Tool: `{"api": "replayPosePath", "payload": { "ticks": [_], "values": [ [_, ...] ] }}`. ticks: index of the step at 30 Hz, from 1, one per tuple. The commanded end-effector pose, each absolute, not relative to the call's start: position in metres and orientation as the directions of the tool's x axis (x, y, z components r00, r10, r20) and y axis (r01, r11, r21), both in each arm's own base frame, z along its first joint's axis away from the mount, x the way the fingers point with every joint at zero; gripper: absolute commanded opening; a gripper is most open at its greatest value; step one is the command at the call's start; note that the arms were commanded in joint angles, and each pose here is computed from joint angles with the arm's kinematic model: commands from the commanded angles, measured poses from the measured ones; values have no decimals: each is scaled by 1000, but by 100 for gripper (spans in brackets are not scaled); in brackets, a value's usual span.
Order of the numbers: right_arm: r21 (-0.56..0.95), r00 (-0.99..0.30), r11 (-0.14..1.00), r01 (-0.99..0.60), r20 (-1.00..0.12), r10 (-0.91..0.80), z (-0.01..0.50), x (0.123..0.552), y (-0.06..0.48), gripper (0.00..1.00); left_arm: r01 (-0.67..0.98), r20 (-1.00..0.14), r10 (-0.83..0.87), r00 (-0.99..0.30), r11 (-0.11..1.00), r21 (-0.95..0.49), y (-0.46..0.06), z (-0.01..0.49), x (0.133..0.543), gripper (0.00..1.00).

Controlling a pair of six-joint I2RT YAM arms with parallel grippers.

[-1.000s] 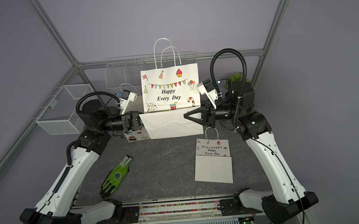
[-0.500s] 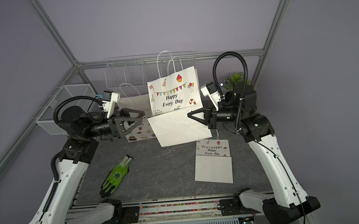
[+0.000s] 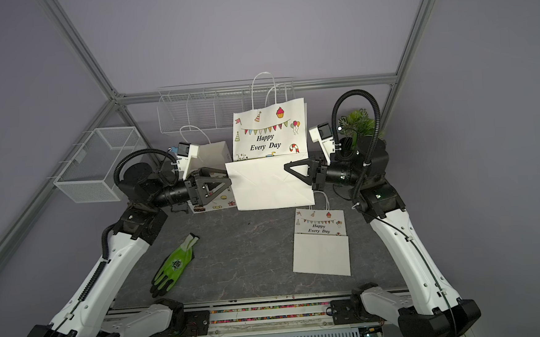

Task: Put away the paper bag
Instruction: Press the paper bag.

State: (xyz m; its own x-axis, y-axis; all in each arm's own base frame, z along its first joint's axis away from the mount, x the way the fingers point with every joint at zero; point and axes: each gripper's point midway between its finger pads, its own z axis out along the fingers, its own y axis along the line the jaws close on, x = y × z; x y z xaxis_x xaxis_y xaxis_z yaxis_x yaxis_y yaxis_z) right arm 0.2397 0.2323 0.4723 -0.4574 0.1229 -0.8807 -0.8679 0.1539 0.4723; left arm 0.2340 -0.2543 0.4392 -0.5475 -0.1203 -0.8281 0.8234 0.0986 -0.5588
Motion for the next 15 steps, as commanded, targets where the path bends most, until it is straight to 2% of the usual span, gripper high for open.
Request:
{"api": "replayPosePath", "payload": {
  "ticks": [1, 11, 15],
  "values": [
    [430, -408, 113, -896, -896, 175, 495, 232, 235, 7, 841, -846, -154, -511, 116, -529, -255, 448, 238, 100],
    [415, -403, 55, -908, -902, 158, 497, 213, 240, 7, 825, -831, -197, -521, 137, -549, -256, 449, 253, 100],
    [422, -411, 43, -906, -898, 154, 494, 212, 242, 7, 845, -826, -242, -508, 42, -532, -256, 465, 242, 100]
  ]
}}
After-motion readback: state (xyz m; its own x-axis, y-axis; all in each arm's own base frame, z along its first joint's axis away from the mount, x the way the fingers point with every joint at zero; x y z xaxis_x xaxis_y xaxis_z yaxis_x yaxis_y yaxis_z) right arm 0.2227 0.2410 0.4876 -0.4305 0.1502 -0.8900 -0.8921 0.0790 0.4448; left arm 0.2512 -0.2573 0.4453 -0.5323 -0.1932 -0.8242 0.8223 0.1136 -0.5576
